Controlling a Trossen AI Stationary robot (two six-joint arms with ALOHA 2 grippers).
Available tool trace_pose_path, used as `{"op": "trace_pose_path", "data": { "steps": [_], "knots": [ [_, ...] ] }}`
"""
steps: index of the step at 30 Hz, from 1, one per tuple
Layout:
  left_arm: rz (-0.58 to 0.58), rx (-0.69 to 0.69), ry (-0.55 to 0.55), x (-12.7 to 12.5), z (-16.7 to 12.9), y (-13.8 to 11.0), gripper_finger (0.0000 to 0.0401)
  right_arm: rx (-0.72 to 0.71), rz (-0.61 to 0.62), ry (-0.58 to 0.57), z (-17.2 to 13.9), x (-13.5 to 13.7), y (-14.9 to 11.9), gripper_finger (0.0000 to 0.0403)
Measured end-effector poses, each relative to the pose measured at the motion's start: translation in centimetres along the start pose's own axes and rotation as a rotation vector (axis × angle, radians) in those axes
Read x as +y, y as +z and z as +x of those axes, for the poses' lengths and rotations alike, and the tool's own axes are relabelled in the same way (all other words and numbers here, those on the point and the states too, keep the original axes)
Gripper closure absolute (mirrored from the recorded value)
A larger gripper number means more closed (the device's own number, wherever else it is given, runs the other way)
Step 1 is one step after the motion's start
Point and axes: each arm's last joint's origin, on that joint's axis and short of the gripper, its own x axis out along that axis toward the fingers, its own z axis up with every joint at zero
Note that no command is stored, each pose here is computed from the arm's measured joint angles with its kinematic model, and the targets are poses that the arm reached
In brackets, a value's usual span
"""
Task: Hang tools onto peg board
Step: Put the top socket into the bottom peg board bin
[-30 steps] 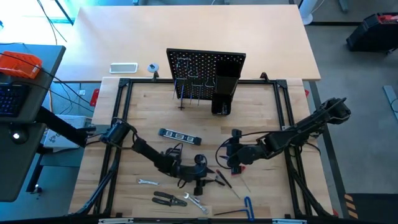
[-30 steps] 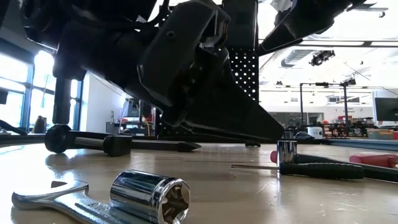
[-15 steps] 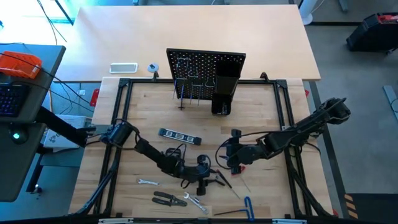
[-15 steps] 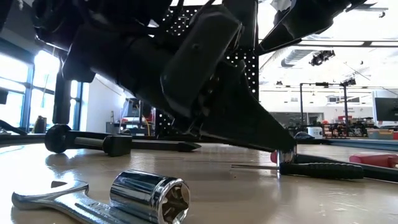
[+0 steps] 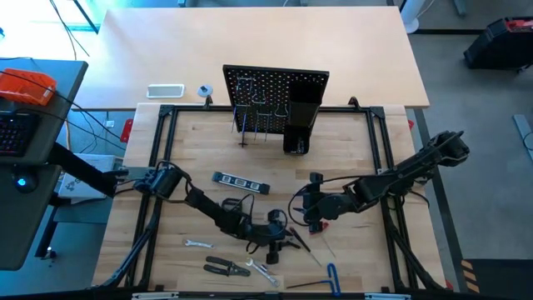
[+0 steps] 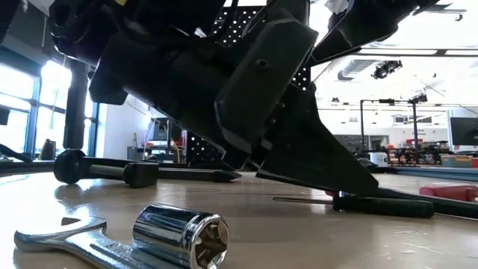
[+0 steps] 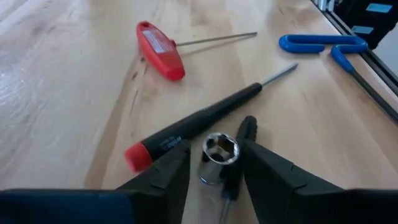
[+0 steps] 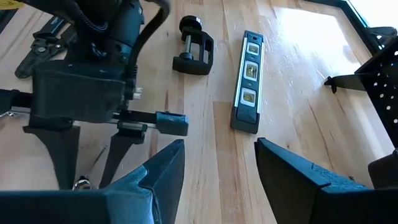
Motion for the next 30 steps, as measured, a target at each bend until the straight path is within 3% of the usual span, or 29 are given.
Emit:
{"op": "trace_pose_path", "data": {
  "steps": [12, 21, 30],
  "knots": [
    [0.013, 0.01, -0.007, 0.2, 0.1, 0.0, 0.0346, 0.007, 0.001, 0.004, 0.0, 0.0, -0.1, 0.021],
    [0.013, 0.037, -0.064, 1.2, 0.2, 0.6, 0.0349, -0.001, -0.078, -0.018, -0.4, 0.8, -0.3, 0.021],
    [0.013, 0.072, -0.136, 2.5, -1.2, 3.4, 0.0349, -0.01, -0.179, 0.004, -1.5, 2.7, -0.8, 0.021]
  ]
}}
